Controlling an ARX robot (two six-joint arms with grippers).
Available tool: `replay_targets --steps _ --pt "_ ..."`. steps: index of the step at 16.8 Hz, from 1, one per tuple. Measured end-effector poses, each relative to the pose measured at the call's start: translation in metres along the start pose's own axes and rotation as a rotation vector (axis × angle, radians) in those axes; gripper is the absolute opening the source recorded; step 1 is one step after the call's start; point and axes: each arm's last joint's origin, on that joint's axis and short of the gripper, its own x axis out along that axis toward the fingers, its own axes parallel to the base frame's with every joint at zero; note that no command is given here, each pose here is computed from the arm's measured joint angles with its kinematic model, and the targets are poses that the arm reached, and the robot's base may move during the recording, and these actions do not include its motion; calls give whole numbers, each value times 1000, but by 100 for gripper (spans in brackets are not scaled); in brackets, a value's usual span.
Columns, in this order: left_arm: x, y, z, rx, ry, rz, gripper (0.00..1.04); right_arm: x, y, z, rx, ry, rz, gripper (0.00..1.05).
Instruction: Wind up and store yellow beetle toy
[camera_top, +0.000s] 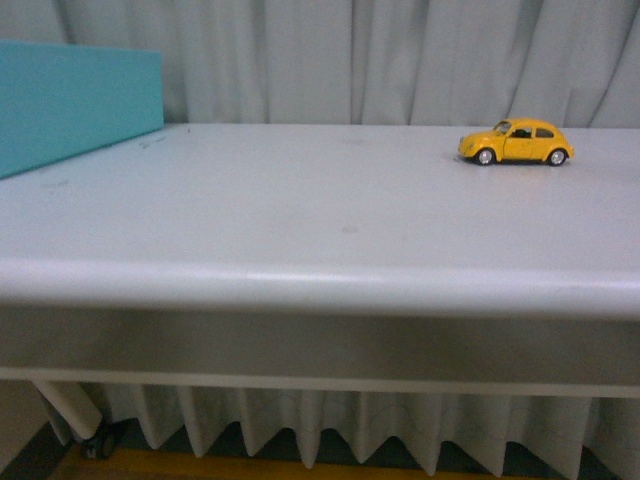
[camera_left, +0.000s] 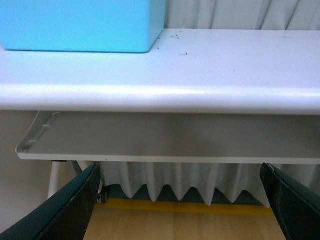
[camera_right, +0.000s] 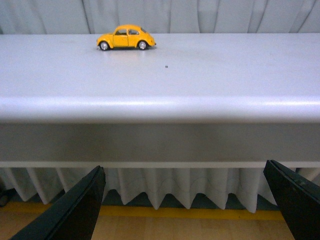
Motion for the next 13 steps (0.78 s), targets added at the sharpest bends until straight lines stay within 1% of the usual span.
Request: replay_targets --steps 13 --pt "0 0 0 0 -4 1 98 0 0 0 0 -5 1 98"
